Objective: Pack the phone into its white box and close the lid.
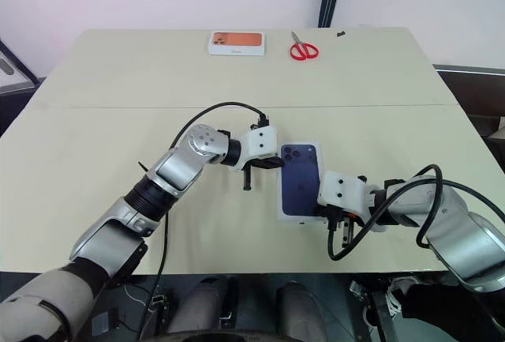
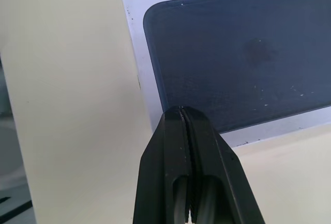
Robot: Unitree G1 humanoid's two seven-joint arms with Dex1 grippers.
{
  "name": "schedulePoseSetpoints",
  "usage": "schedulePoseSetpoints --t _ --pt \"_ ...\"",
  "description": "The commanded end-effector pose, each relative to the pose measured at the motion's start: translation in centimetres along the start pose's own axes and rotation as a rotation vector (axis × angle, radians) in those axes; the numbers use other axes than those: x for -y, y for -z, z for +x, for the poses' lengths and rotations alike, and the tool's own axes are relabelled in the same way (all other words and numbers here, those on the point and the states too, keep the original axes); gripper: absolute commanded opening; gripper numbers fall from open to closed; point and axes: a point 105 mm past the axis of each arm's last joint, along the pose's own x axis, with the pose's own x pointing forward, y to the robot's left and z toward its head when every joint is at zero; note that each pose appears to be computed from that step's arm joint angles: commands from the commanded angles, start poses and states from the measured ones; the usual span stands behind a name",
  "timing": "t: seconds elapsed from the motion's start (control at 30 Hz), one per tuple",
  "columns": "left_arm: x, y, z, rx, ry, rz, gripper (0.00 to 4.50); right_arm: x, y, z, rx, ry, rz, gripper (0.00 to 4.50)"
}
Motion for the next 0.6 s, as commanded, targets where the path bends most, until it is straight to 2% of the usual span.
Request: schedulePoseSetpoints --t 0.03,0.1,0.2,0.27,0.33,0.47,0.6 --pt "1.3 1.1 0.6 -0.040 0.051 -0.004 0.00 -0.3 0.9 0.4 -0.039 0.000 0.009 0.05" --pt "0.6 0.8 0.3 -0.022 0.020 -0.035 0.00 0.1 0.5 0.3 -0.020 0.016 0.014 0.05" --pt "-3.4 -1.4 -2.1 0.116 -0.160 -0.093 0.00 2.6 -1.5 -0.6 0.078 0.123 0.006 0.05" --pt "-6.3 -2.3 -5.2 0.200 -0.304 -0.146 0.00 5.3 -3.0 -1.7 0.177 0.249 0.009 0.05" --pt "-8.3 -2.0 -8.3 0.231 -0.427 -0.180 0.00 7.7 -3.6 -2.7 0.243 0.362 0.028 0.05" --pt "-9.7 1.0 -14.6 0.196 -0.637 -0.248 0.00 11.1 -2.9 -3.9 0.300 0.493 0.093 0.05" --pt "-7.9 5.8 -21.0 0.114 -0.824 -0.344 0.00 13.9 -1.9 -4.8 0.415 0.518 0.263 0.05"
